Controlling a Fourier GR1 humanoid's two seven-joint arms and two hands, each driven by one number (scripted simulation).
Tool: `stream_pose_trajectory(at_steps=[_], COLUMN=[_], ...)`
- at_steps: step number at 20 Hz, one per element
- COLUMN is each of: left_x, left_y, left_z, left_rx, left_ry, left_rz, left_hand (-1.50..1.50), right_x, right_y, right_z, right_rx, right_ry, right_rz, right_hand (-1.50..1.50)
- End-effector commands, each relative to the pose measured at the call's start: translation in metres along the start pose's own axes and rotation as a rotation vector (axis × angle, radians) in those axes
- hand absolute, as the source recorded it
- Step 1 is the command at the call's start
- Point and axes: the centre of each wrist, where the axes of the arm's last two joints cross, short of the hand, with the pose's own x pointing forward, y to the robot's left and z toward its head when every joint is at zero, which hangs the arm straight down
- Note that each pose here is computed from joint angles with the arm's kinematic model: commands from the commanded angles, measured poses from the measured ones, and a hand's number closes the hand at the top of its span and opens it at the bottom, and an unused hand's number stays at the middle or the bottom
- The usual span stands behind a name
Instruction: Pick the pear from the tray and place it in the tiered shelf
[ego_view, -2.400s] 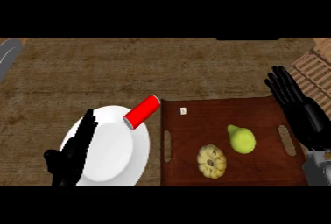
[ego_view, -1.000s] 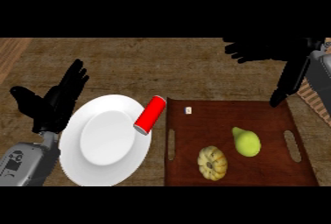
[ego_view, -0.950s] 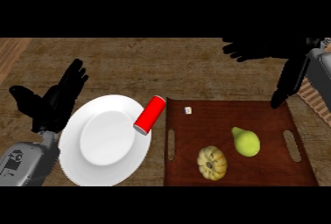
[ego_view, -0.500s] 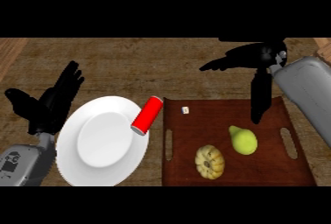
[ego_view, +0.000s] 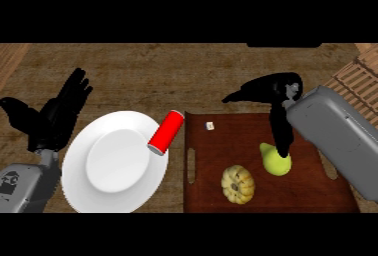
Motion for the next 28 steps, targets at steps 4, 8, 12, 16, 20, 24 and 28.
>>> stream_pose_trajectory(at_steps=[4,8,12,16,20,24,28], left_x=[0.002,-0.005,-0.002,0.012,-0.004,0.003,0.013], left_y=[0.001,-0.006,-0.018,-0.012,0.002,-0.012,-0.015], left_z=[0.008,0.014,0.011,-0.003,0.008,-0.005,0.003], left_rx=[-0.01,0.007,-0.007,-0.004,-0.004,0.004,-0.007], left_ry=[0.011,-0.002,0.006,-0.004,-0.018,0.006,0.017], left_rz=[0.002,0.013,-0.005,0.0,-0.007,0.014,-0.003], left_hand=[0.0,0.0,0.0,0.0,0.0,0.0,0.0], right_x=[0.003,0.005,-0.005,-0.007,-0.024,-0.016,-0.021], right_y=[0.022,0.027,0.031,0.054,0.054,0.049,0.082], right_z=[-0.015,-0.001,-0.02,-0.013,-0.004,-0.019,-0.036], right_rx=[0.034,0.057,0.077,0.082,0.057,0.071,0.077], right_ry=[0.075,0.086,0.11,0.104,0.106,0.12,0.095], right_rz=[0.106,0.134,0.129,0.144,0.111,0.104,0.09], right_hand=[-1.5,-1.5,-1.5,-1.5,-1.5,-1.5,-1.5])
